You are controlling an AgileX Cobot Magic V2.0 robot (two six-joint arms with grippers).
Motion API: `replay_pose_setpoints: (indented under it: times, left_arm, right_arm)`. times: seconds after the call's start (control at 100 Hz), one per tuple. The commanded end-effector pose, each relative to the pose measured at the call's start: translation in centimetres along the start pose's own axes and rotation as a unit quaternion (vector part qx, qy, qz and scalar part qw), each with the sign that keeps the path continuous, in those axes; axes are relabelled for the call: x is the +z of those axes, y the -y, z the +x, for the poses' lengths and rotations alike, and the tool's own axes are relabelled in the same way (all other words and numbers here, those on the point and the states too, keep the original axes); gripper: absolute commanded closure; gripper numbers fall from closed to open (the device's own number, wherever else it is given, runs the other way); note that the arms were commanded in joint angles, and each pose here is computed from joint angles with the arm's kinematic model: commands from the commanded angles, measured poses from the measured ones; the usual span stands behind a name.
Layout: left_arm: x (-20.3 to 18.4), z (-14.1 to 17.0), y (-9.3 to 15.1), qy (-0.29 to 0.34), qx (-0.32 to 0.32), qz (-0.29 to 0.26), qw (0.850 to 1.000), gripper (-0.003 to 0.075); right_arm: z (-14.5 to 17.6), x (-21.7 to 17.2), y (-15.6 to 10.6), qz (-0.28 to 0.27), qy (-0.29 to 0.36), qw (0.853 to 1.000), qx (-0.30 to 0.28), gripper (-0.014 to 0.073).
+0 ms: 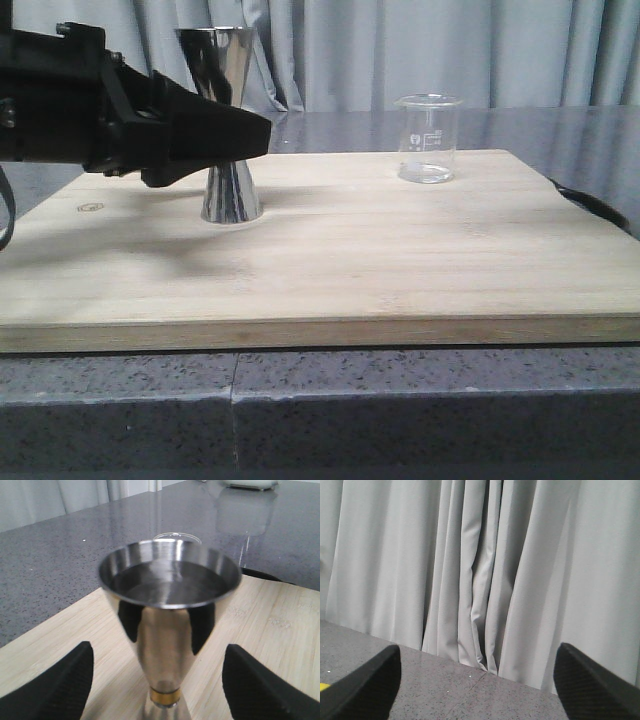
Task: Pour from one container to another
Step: 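Open the left gripper and pull it back from the jigger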
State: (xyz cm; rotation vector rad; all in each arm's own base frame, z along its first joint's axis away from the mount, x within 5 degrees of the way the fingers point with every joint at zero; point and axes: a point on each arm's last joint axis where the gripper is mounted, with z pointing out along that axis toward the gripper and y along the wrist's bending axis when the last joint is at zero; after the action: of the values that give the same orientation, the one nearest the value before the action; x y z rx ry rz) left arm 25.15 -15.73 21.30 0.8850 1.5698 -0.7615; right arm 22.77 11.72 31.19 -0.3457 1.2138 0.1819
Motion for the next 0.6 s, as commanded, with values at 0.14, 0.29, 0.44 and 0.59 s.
replay_pose_setpoints:
  times: [0.14,0.29,0.44,0.59]
  left_arm:
    - [-0.8,-2.6,-0.2,0.031,-0.001,-0.024,0.999,0.0216]
    - [-1.2,-2.8,0.0,0.008,-0.006,-0.026,1.0,0.0216]
    - [-1.6,-3.1,0.4,-0.003,-0.015,-0.017,1.0,0.0216]
    - [-2.2,-3.8,0.9,-0.008,-0.011,-0.014,1.0,0.0216]
  right_arm:
    - [-2.2,0.0,0.4,0.012,0.07,0.997,-0.004,0.0027]
    - [-2.2,0.0,0.4,0.012,0.07,0.997,-0.004,0.0027]
    - [-2.3,0.0,0.4,0.012,0.071,0.997,-0.004,0.0027]
    - [-2.3,0.0,0.4,0.014,0.074,0.997,-0.004,0.0027]
